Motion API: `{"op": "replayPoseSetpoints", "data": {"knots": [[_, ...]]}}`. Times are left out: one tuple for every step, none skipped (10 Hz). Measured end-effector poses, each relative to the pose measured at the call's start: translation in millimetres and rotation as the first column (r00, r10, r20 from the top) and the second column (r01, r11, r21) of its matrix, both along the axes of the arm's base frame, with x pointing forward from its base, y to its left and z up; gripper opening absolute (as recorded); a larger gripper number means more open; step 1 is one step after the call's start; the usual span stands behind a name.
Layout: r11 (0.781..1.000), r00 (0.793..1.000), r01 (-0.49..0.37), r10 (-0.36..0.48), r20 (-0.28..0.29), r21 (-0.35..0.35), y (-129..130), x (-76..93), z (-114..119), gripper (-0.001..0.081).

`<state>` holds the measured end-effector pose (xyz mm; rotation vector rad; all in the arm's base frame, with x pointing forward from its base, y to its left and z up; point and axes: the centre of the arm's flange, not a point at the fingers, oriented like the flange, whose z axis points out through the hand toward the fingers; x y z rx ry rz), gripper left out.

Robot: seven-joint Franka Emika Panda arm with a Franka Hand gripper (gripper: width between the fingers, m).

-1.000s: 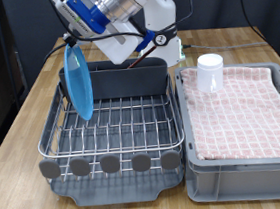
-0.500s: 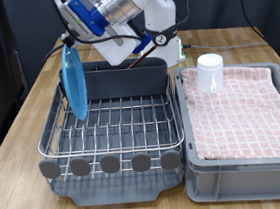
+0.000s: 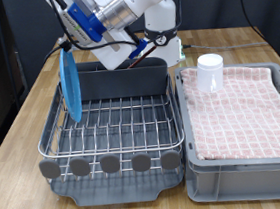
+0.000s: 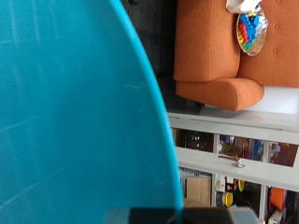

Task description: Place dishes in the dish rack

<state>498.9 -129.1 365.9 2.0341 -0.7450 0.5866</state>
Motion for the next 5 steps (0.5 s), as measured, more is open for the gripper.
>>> {"op": "replayPoseSetpoints", "data": {"knots": [[1.0, 1.0, -0.009, 0.009, 0.002, -0.002, -1, -2.5, -4, 0.0013], [1.0, 1.0, -0.015, 0.015, 0.007, -0.002, -2, -5.0, -9, 0.0013], [1.0, 1.0, -0.015, 0.015, 0.012, 0.0, -2, -7.7, -13, 0.0013], [1.0, 1.0, -0.015, 0.015, 0.016, -0.001, -2, -10.2, -17, 0.0013], [1.0, 1.0, -0.017, 0.017, 0.021, -0.003, -1, -12.0, -20, 0.0013]]}}
